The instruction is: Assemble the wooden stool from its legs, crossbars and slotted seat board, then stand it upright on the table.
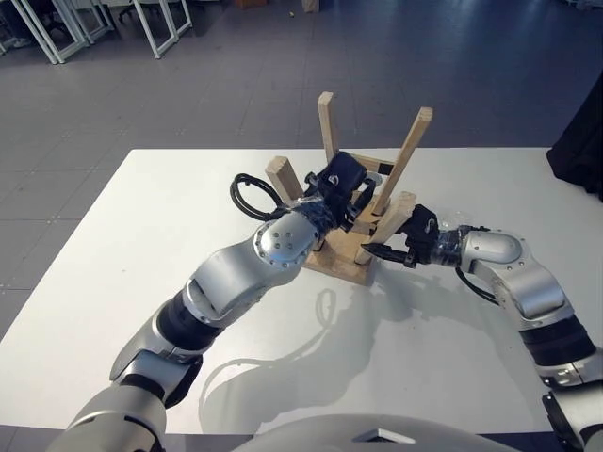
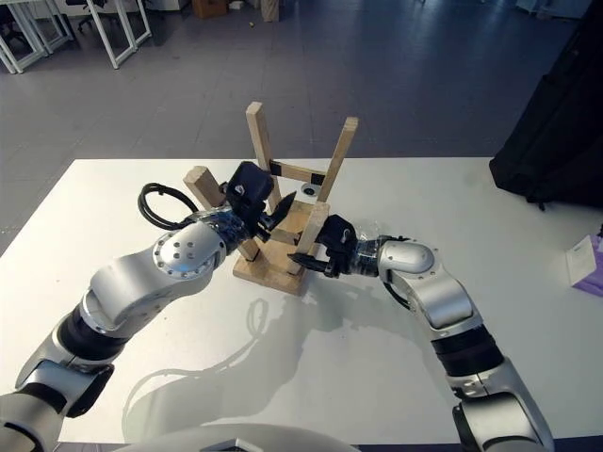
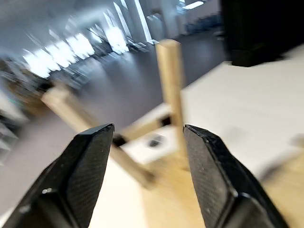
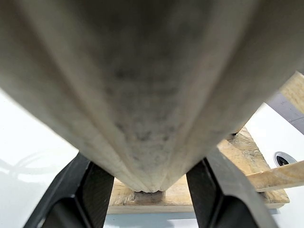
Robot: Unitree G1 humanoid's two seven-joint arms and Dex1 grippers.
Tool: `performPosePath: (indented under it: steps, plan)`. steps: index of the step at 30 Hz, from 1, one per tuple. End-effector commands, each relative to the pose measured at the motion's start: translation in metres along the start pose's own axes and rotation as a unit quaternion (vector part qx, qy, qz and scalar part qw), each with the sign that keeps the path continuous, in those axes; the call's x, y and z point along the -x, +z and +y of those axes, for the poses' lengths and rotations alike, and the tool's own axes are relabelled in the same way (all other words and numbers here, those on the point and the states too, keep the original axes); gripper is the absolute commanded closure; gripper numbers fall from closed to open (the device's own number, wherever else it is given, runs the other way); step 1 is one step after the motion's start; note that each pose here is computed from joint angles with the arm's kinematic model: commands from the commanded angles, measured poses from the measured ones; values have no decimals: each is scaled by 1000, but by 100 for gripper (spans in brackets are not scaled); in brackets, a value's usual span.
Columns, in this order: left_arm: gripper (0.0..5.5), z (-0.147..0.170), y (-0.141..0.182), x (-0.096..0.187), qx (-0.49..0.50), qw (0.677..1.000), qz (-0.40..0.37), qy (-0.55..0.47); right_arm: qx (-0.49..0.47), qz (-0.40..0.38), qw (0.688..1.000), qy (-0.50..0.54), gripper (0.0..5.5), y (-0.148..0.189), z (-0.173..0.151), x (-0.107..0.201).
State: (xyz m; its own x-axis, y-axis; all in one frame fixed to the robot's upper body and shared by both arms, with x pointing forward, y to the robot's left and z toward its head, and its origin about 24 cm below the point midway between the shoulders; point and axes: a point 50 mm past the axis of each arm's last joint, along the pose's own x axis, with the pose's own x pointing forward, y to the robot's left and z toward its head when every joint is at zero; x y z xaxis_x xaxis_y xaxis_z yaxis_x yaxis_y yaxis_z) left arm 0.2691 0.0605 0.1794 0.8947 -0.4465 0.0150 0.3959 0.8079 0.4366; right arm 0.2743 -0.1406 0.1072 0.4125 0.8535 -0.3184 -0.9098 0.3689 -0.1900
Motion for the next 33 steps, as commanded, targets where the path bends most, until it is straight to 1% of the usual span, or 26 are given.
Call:
performPosePath:
  steps: [1, 3, 4, 7, 10, 12, 13, 14, 16, 19, 20, 21, 23, 25, 27, 29, 30, 31, 32, 33]
  plan:
    - [280, 13, 2, -1, -136, 987, -39, 72, -62, 109, 992, 3, 344, -45, 12, 3]
    - [280, 2, -14, 2, -168, 984, -16, 52, -59, 109, 992, 9, 344, -43, 10, 3]
    - [280, -8, -25, 3, -168, 985, 3, 35, -58, 109, 992, 12, 344, -42, 10, 2]
    - [280, -38, -62, 7, -170, 981, 82, -47, -59, 109, 992, 16, 344, -39, 8, 2]
    - [280, -51, -86, 9, -172, 977, 112, -59, -60, 100, 993, 22, 344, -32, 7, 0]
    - [280, -52, -90, 8, -163, 979, 113, -55, -53, 97, 994, 18, 344, -28, 6, -3]
    - [280, -52, -88, 7, -152, 981, 106, -51, -54, 106, 993, 15, 344, -32, 7, -5]
    - [280, -50, -83, 6, -139, 984, 98, -46, -56, 118, 991, 12, 344, -37, 9, -6]
    - [280, -44, -67, 4, -97, 993, 66, -35, -89, 161, 983, 18, 344, -61, 17, -7]
    - [280, -20, -32, 5, -20, 1000, 5, -2, -143, 262, 954, 27, 344, -112, 39, 9]
    - [280, -10, -21, 6, 15, 1000, -12, 5, -156, 281, 946, 31, 344, -125, 48, 15]
    - [280, 1, -7, 7, 72, 997, -33, 11, -164, 291, 942, 31, 344, -133, 53, 20]
    - [280, 30, 21, 7, 172, 981, -82, 31, -173, 290, 941, 19, 344, -139, 59, 23]
    - [280, 73, 43, 0, 207, 968, -119, 71, -178, 275, 945, 13, 344, -136, 59, 20]
    - [280, 114, 56, -4, 224, 959, -142, 103, -178, 264, 948, 14, 344, -132, 60, 17]
    - [280, 143, 65, -8, 236, 952, -153, 119, -175, 259, 950, 18, 344, -130, 61, 15]
    - [280, 152, 67, -11, 241, 950, -155, 121, -174, 257, 950, 19, 344, -129, 61, 15]
    - [280, 154, 62, -14, 247, 951, -144, 119, -172, 257, 951, 21, 344, -129, 61, 14]
    - [280, 149, 52, -18, 260, 952, -122, 109, -169, 256, 952, 23, 344, -128, 60, 14]
    - [280, 138, 35, -23, 275, 953, -90, 92, -168, 255, 952, 23, 344, -127, 59, 15]
